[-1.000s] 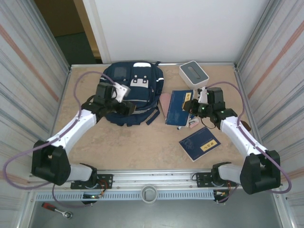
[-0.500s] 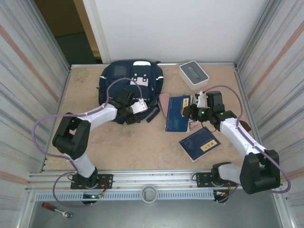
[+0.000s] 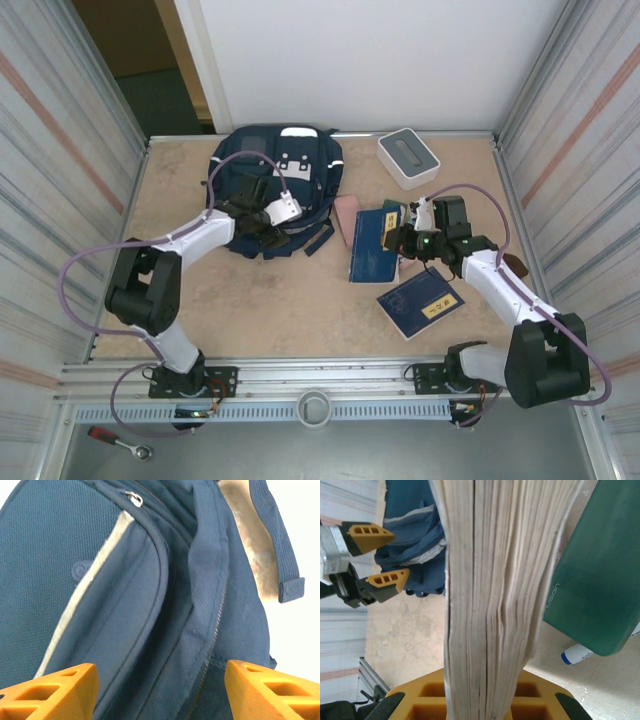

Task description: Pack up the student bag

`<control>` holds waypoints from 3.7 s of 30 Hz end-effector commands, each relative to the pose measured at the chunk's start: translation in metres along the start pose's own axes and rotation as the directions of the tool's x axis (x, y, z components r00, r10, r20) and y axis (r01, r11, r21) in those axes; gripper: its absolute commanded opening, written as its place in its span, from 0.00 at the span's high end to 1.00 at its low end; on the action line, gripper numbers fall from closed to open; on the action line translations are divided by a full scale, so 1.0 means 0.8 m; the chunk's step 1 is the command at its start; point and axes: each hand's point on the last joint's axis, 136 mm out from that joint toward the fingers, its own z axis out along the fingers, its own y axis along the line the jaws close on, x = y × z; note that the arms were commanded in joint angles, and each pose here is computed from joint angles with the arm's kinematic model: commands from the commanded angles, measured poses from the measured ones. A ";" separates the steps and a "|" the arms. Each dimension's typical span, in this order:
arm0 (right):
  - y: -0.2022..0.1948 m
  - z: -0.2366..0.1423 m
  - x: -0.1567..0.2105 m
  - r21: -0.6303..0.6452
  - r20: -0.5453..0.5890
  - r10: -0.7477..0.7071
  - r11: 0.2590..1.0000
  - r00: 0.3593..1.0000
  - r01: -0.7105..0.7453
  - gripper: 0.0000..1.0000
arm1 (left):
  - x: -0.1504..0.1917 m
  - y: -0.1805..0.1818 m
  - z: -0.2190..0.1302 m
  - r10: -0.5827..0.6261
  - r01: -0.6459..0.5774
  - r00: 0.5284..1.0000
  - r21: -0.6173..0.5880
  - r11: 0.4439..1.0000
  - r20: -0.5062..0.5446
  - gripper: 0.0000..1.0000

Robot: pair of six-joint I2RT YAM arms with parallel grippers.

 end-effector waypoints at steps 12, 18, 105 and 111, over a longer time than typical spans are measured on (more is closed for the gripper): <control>0.019 0.001 -0.006 -0.081 -0.012 0.022 0.996 1.000 -0.022 1.00 | -0.069 0.006 -0.046 -0.269 0.237 0.956 0.237 0.942 0.114 1.00; 0.089 0.024 -0.011 -0.315 -0.057 0.159 0.934 0.986 -0.169 1.00 | -0.137 0.074 -0.140 -0.551 0.541 0.733 0.148 0.828 0.400 1.00; -0.023 0.037 -0.043 0.283 0.030 -0.041 0.959 0.999 0.031 0.28 | -0.044 -0.032 -0.068 -0.435 0.456 0.868 -0.039 0.889 0.242 0.40; -0.027 0.035 -0.039 0.289 0.031 -0.048 0.957 0.998 0.037 0.27 | -0.041 -0.027 -0.032 -0.376 0.382 0.921 -0.049 0.923 0.106 0.39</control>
